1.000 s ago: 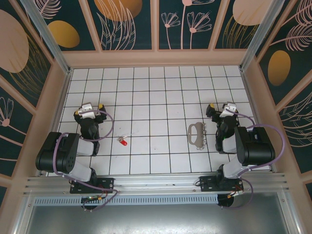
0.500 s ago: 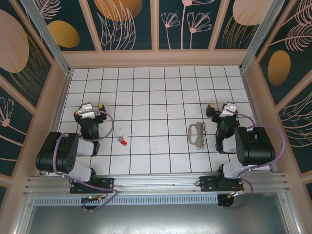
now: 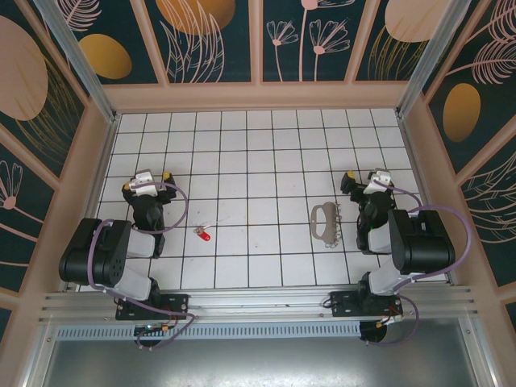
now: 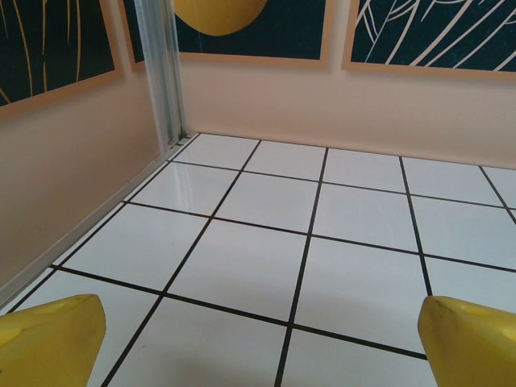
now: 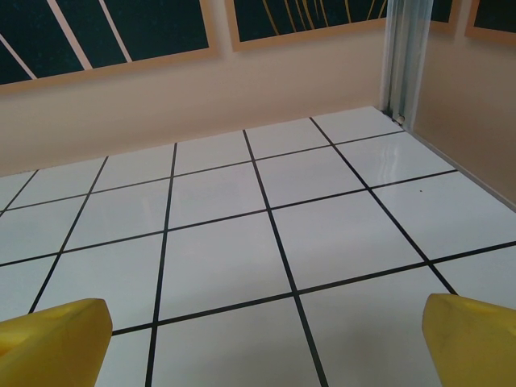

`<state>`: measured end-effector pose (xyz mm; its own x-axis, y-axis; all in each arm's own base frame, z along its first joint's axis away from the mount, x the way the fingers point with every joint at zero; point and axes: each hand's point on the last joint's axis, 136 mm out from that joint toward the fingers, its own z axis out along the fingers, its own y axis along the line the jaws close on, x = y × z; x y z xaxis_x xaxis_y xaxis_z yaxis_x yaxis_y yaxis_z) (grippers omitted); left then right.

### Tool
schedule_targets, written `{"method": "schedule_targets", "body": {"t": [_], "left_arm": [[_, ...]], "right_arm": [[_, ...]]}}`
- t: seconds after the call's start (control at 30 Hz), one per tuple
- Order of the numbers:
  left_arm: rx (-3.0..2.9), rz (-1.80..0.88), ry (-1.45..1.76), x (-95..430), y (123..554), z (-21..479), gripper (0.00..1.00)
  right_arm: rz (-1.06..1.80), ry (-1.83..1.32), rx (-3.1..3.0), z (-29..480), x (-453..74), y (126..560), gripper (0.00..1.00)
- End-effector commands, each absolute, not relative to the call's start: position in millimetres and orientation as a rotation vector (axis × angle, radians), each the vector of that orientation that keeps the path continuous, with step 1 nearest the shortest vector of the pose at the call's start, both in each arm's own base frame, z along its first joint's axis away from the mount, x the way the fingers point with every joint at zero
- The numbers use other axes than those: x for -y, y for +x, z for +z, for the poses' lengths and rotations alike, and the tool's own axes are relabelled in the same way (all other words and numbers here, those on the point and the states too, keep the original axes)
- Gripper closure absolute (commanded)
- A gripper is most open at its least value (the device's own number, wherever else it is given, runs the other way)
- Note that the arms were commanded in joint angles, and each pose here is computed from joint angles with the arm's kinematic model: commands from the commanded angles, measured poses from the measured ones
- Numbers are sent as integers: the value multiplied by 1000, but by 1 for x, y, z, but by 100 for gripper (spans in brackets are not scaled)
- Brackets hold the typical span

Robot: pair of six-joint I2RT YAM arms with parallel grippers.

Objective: Put the keys on the keyring

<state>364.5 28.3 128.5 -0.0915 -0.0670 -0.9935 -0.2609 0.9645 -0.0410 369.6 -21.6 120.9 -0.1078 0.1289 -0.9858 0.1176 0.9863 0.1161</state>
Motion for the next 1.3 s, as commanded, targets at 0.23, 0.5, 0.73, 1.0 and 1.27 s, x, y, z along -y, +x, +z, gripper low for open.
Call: {"method": "schedule_targets", "body": {"t": [0.23, 0.5, 0.73, 1.0, 1.27], "left_arm": [[-1619, 156, -246, -29, 366, 139, 1], [-1611, 154, -241, -28, 365, 141, 1], [-1608, 148, -236, -27, 364, 145, 1], [-1676, 158, -229, -26, 378, 154, 1], [-1676, 102, -257, -22, 377, 179, 1]], "right_arm": [[12, 199, -1648, 129, 24, 371, 1], [20, 185, -1650, 131, 22, 372, 1], [26, 177, -1639, 137, 20, 369, 1], [26, 168, -1640, 145, 19, 369, 1], [41, 188, -1653, 165, 15, 367, 1]]}}
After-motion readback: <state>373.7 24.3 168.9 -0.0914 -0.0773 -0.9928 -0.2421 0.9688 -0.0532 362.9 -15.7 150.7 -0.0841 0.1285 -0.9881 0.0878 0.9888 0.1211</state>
